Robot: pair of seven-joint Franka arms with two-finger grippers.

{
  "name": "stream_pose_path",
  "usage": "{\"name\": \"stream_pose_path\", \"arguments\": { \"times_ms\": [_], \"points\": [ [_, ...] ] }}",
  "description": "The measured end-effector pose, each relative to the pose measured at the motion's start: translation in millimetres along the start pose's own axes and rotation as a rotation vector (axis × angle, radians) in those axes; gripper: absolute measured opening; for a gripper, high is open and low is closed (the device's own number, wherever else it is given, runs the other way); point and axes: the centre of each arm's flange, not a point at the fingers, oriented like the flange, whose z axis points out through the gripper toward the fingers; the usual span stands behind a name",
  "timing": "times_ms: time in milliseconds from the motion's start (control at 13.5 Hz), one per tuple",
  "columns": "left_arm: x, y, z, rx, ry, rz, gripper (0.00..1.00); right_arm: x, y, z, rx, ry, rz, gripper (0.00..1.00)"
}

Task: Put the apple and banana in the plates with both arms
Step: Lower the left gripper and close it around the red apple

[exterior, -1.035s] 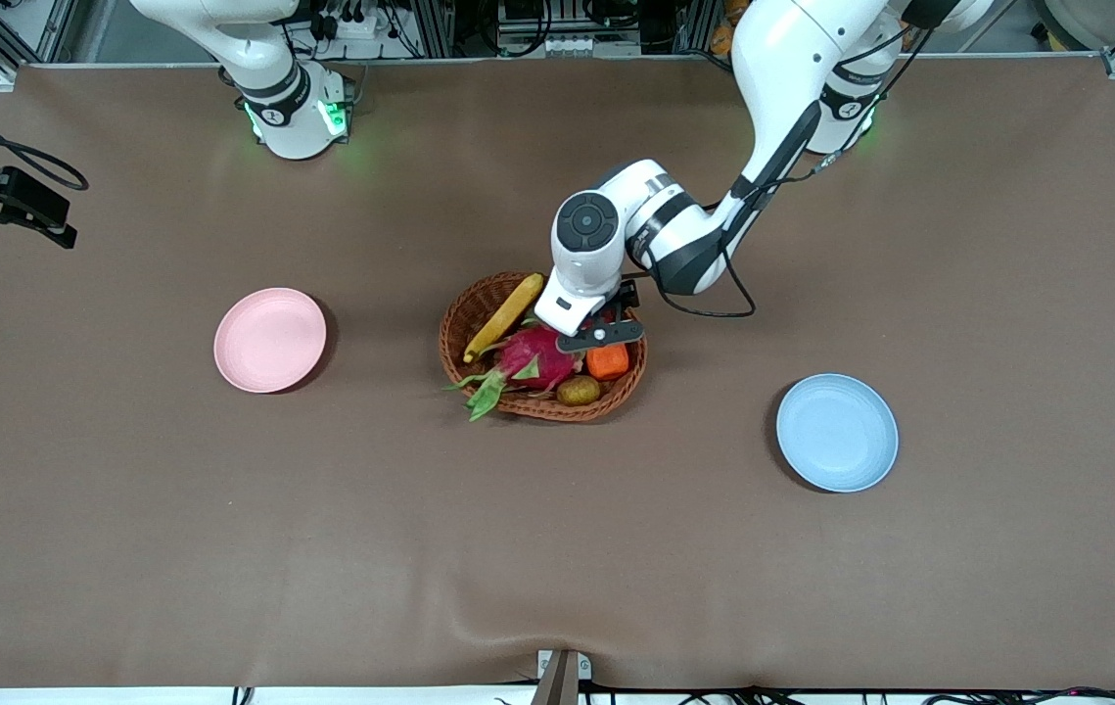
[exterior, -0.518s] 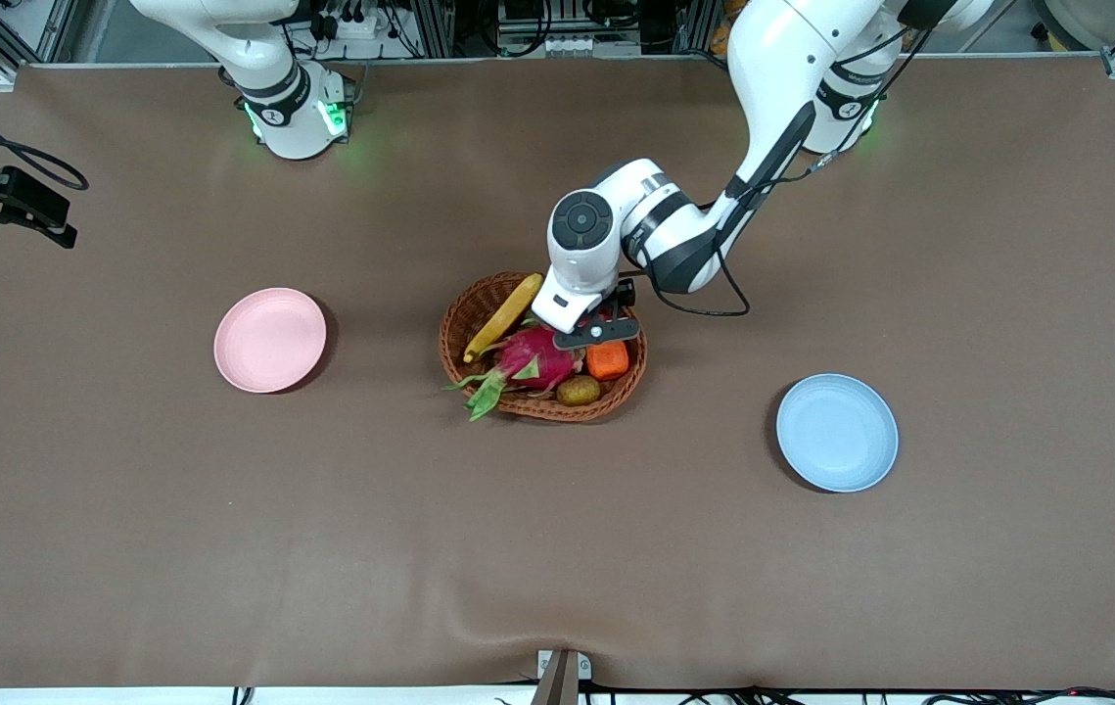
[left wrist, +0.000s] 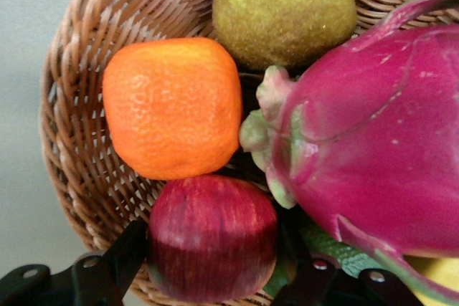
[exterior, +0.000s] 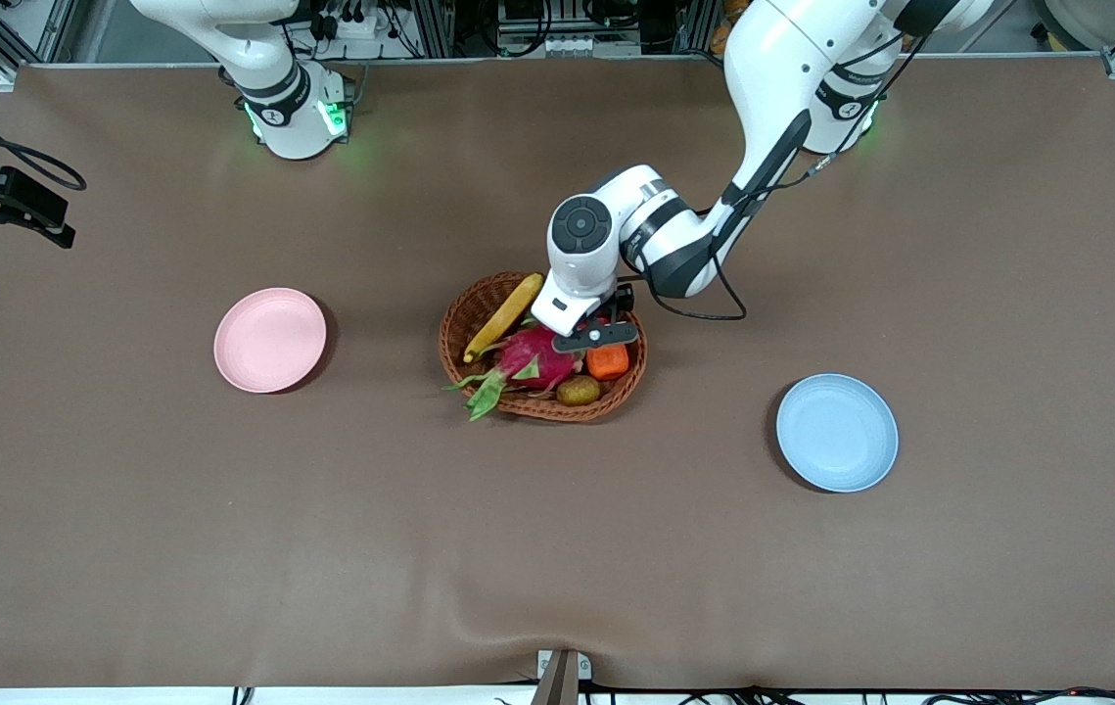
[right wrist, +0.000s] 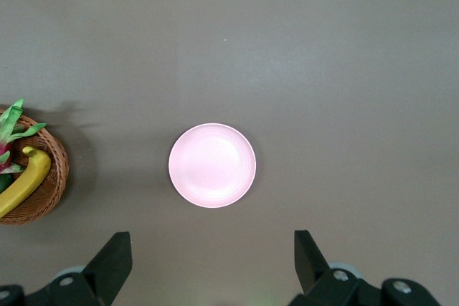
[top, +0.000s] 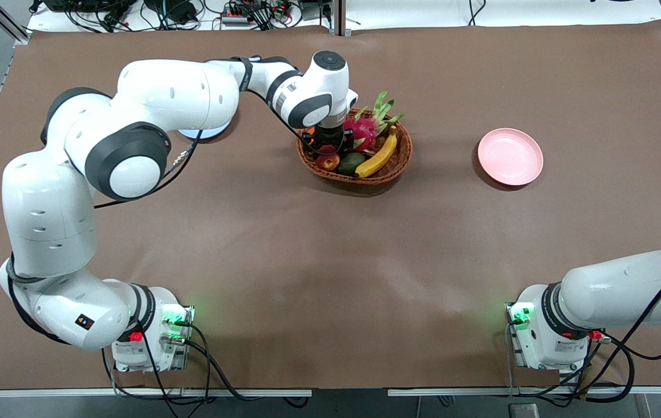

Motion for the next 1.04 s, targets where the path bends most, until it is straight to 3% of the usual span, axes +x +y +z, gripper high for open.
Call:
{"name": "stream_pose_path", "arguments": {
  "times_ms": [518,1035],
  "points": [
    [0.4,0.8,3.2,-0.005,0.001,0.0,0.74,0.0,0.2,0.0,0.0,0.0,0.0,1.0],
    [1.3,0.9,2.3,-0.007,0.002,-0.001,0.73,0.1,1.8,0.1,0.0,0.0,0.003,1.0]
  ]
}}
